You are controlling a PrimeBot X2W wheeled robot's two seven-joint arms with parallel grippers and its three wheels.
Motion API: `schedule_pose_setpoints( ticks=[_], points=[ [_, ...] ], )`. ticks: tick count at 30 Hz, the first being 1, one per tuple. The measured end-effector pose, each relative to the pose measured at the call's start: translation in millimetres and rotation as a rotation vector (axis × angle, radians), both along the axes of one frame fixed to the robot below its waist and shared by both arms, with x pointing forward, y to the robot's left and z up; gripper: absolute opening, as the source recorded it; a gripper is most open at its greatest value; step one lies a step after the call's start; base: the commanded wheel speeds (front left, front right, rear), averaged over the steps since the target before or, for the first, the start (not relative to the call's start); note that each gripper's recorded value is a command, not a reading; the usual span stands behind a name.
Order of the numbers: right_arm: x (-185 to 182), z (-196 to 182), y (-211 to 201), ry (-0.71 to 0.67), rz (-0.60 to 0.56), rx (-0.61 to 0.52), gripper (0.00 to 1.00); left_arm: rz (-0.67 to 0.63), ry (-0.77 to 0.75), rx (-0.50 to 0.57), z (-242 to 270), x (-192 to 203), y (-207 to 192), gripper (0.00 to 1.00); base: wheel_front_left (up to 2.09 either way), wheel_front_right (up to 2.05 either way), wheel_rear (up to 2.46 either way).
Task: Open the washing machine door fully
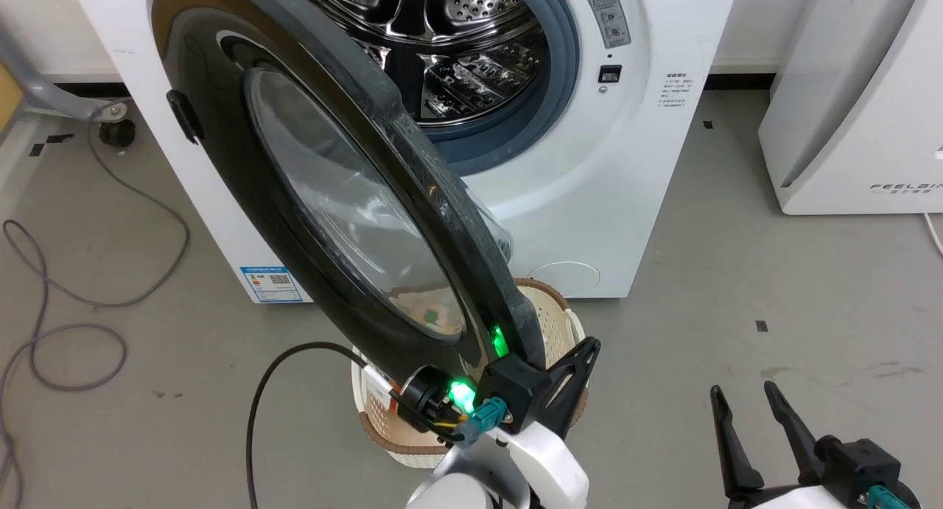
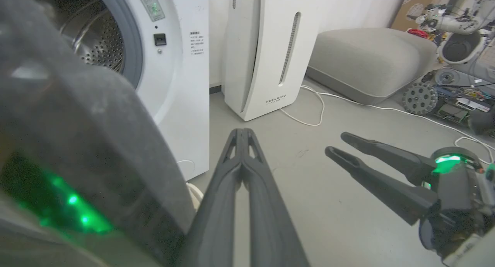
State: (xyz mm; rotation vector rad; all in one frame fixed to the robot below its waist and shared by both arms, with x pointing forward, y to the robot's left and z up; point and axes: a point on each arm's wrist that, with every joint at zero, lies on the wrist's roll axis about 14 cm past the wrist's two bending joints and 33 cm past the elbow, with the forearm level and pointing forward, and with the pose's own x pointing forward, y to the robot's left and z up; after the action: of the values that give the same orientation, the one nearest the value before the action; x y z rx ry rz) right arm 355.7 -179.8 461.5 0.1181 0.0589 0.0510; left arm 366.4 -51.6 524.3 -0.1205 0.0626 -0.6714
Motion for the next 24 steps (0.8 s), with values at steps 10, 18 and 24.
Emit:
schedule_pose_setpoints(
  ticks=[10, 18, 24],
  points=[
    [-3, -4, 3, 0.013, 0.007, 0.012, 1.0, 0.06, -0.012, -0.042, 3, 9, 1, 0.0, 0.0, 0.0, 0.0],
    [-2, -5, 7, 0.018, 0.016, 0.019, 1.0, 0.122, -0.003, -0.048, -6, 2, 19, 0.0, 0.0, 0.0, 0.0],
    [-1, -7, 11, 0.022, 0.029, 0.028, 1.0, 0.161, -0.003, -0.05, -9, -12, 36, 0.0, 0.0, 0.0, 0.0]
  ],
)
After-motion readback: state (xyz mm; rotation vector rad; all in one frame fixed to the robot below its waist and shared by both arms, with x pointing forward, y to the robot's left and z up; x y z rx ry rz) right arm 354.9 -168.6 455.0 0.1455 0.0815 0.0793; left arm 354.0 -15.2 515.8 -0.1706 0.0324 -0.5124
